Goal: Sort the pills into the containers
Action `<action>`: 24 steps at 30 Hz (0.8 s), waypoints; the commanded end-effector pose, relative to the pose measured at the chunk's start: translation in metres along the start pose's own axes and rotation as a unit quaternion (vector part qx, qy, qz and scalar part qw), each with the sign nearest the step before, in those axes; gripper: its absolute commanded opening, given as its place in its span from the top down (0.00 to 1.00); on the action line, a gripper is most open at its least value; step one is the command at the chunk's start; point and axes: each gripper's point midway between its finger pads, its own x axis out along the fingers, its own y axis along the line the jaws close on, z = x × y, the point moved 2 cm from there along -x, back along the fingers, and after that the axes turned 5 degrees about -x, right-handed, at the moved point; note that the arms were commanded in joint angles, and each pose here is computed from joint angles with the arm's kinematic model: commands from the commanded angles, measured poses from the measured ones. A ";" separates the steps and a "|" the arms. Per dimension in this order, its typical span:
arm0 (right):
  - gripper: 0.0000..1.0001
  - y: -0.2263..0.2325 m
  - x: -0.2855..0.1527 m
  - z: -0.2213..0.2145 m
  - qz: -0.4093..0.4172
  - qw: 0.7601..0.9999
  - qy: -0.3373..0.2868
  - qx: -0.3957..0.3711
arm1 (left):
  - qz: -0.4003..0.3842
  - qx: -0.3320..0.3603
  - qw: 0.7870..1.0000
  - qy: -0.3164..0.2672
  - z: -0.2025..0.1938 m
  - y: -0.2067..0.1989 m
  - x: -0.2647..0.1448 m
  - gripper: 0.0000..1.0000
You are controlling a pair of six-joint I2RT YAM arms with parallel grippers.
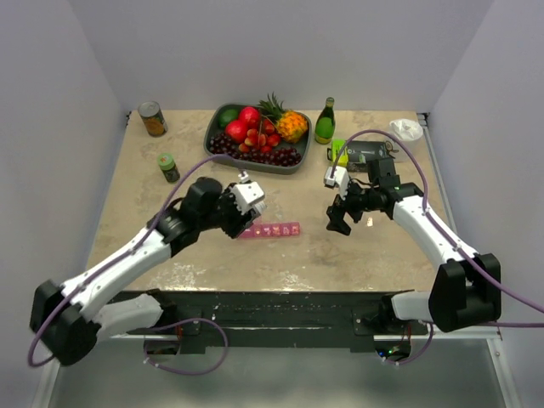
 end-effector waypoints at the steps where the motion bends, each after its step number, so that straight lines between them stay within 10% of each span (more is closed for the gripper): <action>1: 0.01 -0.002 0.001 -0.003 -0.002 1.000 0.001 -0.002 | -0.017 0.080 0.946 -0.313 0.093 -0.018 -0.059 1.00; 3: 0.01 -0.003 0.002 -0.005 -0.003 1.000 0.004 -0.001 | -0.026 0.081 0.918 -0.389 0.095 -0.029 -0.085 1.00; 9: 0.01 -0.005 0.003 -0.008 -0.009 1.000 0.011 0.003 | -0.073 0.058 0.734 -0.673 0.120 -0.060 -0.204 1.00; 12: 0.01 -0.005 0.005 -0.010 -0.008 1.000 0.014 0.006 | -0.102 0.031 0.653 -0.750 0.102 -0.068 -0.239 1.00; 15: 0.01 -0.006 0.006 -0.011 -0.009 1.000 0.015 0.006 | -0.104 0.016 0.615 -0.781 0.085 -0.068 -0.249 1.00; 17: 0.01 -0.006 0.005 -0.011 -0.009 1.000 0.016 0.007 | -0.099 0.020 0.631 -0.769 0.083 -0.067 -0.239 1.00; 20: 0.01 -0.006 0.005 -0.011 -0.010 1.000 0.016 0.006 | -0.070 0.043 0.719 -0.690 0.086 -0.061 -0.194 1.00; 21: 0.01 -0.006 0.005 -0.010 -0.010 1.000 0.015 0.005 | -0.058 0.026 0.780 -0.623 0.080 -0.053 -0.160 1.00; 24: 0.01 -0.006 0.005 -0.010 -0.009 1.000 0.014 0.005 | -0.013 0.019 0.854 -0.520 0.063 -0.037 -0.123 1.00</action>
